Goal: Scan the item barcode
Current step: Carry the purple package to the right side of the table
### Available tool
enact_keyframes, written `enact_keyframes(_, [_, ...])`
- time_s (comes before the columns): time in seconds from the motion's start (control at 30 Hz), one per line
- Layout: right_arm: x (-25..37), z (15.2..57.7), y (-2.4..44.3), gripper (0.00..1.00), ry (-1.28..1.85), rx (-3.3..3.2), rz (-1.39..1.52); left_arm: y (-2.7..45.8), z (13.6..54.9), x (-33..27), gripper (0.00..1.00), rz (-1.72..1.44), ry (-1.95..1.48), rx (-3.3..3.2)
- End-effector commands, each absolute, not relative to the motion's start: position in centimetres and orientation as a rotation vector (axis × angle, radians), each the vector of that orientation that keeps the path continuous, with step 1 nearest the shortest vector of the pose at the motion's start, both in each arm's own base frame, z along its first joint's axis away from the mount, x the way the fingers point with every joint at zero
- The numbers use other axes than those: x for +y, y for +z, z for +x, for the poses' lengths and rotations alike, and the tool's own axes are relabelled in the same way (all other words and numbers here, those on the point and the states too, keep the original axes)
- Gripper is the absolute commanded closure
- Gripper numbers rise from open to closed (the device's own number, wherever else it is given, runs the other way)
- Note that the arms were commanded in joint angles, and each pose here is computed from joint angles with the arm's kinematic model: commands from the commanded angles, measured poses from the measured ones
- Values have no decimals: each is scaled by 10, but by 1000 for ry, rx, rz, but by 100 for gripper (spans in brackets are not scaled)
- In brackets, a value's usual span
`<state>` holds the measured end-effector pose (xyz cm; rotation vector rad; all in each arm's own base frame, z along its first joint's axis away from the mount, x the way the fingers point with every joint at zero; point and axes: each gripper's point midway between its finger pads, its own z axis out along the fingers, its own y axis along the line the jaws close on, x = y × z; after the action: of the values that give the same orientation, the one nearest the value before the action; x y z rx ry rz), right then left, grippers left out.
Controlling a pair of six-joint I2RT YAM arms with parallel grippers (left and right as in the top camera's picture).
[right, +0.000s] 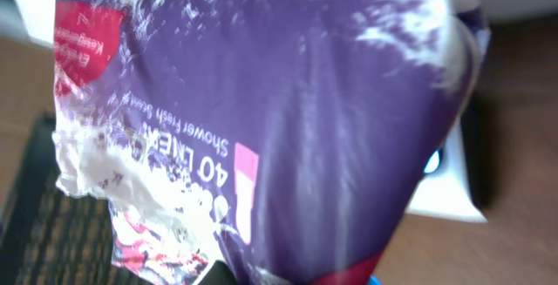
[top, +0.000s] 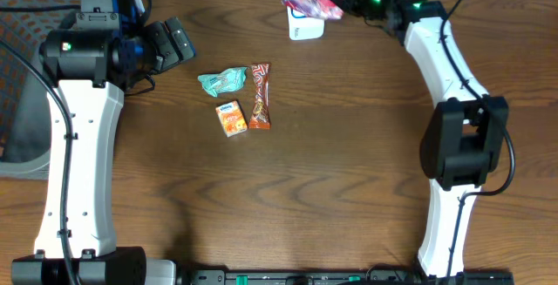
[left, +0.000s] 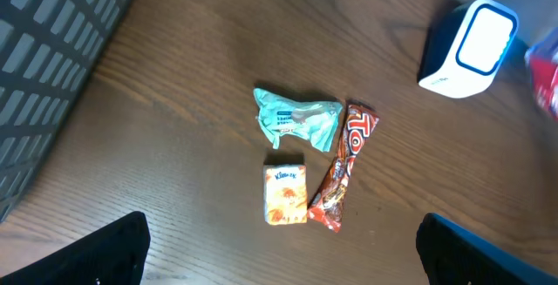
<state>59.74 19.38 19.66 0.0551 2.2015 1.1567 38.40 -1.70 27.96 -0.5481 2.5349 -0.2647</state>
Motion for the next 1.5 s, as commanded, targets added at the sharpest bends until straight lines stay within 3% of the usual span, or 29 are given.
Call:
enact_keyframes(0.0, [210,607,191,99,1097,2204,200,277,384,-14,2,-551,-251,2541])
enact_keyframes(0.23, [229,611,165,99,1045,2223,203,277,384,-14,2,-551,-251,2541])
enact_keyframes(0.4, [205,614,192,99,980,2166,91,277,384,-14,2,-551,-251,2541])
enact_keyframes(0.6, [63,609,203,99,682,2235,444,277,384,-14,2,-551,-251,2541])
enact_keyframes(0.87, [-137,537,154,99,277,2423,781,277,384,-14,2,-551,-251,2541])
enact_keyframes(1.13, [-262,477,144,97,303,2113,1529,277,384,-14,2,-551,-251,2541])
enact_keyframes(1.2, [-278,469,145,81,307,2053,1600,277,384,-14,2,-551,-251,2541])
enact_keyframes(1.23, [-283,467,146,63,307,2040,1608,277,384,-14,2,-551,-251,2541])
enact_keyframes(1.27, [-287,465,146,37,305,2032,1613,277,384,-14,2,-551,-251,2541])
enact_keyframes(1.3, [-288,465,146,23,316,2031,1612,277,384,-14,2,-551,-251,2541])
enact_keyframes(1.47, [-255,481,169,18,574,2118,1362,277,384,-14,2,-551,-251,2541])
